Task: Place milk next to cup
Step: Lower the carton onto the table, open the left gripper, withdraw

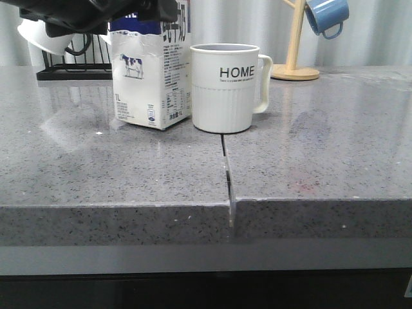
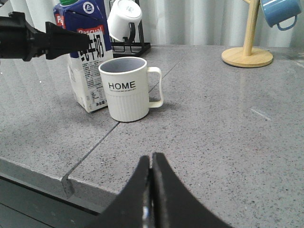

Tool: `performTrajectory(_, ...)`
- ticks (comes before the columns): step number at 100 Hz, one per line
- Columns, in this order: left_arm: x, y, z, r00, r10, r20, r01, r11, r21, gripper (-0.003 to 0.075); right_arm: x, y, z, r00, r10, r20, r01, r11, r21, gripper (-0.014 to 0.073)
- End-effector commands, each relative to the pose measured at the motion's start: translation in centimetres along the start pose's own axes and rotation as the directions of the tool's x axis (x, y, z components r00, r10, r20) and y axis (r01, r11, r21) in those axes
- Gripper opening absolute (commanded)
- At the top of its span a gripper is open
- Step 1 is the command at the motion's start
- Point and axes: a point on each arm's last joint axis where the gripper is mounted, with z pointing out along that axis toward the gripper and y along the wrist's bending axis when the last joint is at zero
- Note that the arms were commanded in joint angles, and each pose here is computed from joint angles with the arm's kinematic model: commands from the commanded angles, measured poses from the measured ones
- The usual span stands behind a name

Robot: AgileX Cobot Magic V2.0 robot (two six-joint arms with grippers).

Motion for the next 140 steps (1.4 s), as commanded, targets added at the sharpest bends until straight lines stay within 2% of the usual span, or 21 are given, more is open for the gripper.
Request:
performTrajectory(1,-3.3,-0.8,-1.7,0.989,-0.011,0.146,0.007,1.000,0.031,0.0671,-1.4,0.1,-0.2,0.996,-0.007,0.088,0.008,1.000,-0.006,-0.0069)
performTrajectory(29,-3.3,-0.6,-5.3,0.985,0.035,0.168,-0.041,0.999,0.032,0.0668,-1.4,0.1,-0.2,0.996,-0.007,0.088,0.008,1.000,-0.006,-0.0069)
performTrajectory(39,-2.9,-0.3,-7.2,0.983,0.040,0.179,-0.046,0.998,0.033,0.0603,-1.4,0.1,-0.2,0.996,-0.007,0.088,0.008,1.000,-0.006,-0.0069)
performTrajectory(46,-2.9,-0.1,-8.6,0.980,0.040,0.193,-0.047,0.998,0.032,0.0483,-1.4,0.1,-0.2,0.996,-0.007,0.088,0.008,1.000,-0.006,-0.0069)
performTrajectory(52,-2.9,0.2,-9.9,0.979,0.039,0.198,-0.046,0.999,0.029,0.0314,-1.4,0.1,-0.2,0.996,-0.007,0.088,0.008,1.000,-0.006,-0.0069)
performTrajectory(53,-2.9,0.2,-10.0,0.979,0.039,0.198,-0.045,0.999,0.027,0.0314,-1.4,0.1,-0.2,0.996,-0.007,0.088,0.008,1.000,-0.006,-0.0069)
performTrajectory(58,-3.0,0.6,-11.0,0.980,0.041,0.197,-0.045,0.999,0.019,0.0167,-1.4,0.1,-0.2,0.996,-0.007,0.088,0.008,1.000,-0.006,-0.0069)
performTrajectory(60,-3.0,0.7,-11.3,0.980,0.045,0.191,-0.049,0.999,0.015,0.0131,-1.4,0.1,-0.2,0.996,-0.007,0.088,0.008,1.000,-0.006,-0.0069)
performTrajectory(61,-3.1,0.8,-11.6,0.980,0.051,0.191,-0.054,0.998,0.011,0.0079,-1.4,0.1,-0.2,0.996,-0.007,0.088,0.008,1.000,-0.006,-0.0069)
performTrajectory(62,-3.1,0.8,-11.7,0.980,0.055,0.189,-0.058,0.998,0.009,0.0079,-1.4,0.1,-0.2,0.996,-0.007,0.088,0.008,1.000,-0.006,-0.0069)
performTrajectory(66,-3.3,1.1,-12.5,0.981,0.079,0.179,-0.080,0.997,-0.003,-0.0017,-1.4,0.1,-0.2,0.996,-0.007,0.088,0.008,1.000,-0.006,-0.0069)
performTrajectory(73,-3.5,1.5,-13.6,0.979,0.131,0.154,-0.129,0.991,-0.023,-0.0021,-1.4,0.1,-0.2,0.996,-0.007,0.088,0.008,1.000,-0.006,-0.0069)
performTrajectory(98,-3.4,3.2,-17.2,0.988,0.131,0.077,-0.123,0.987,-0.100,-0.0021,-1.4,0.1,-0.2,0.996,-0.007,0.088,0.008,1.000,-0.006,-0.0069)
performTrajectory(120,-2.6,5.0,-20.8,0.979,0.144,0.141,-0.108,0.966,-0.235,-0.0021,-1.4,0.1,-0.2,0.996,-0.007,0.088,0.008,1.000,-0.006,-0.0069)
performTrajectory(140,0.4,5.9,-22.8,0.979,0.140,0.150,-0.089,0.948,-0.306,-0.0021,-1.4,0.1,-0.2,0.996,-0.007,0.088,0.008,1.000,-0.006,-0.0069)
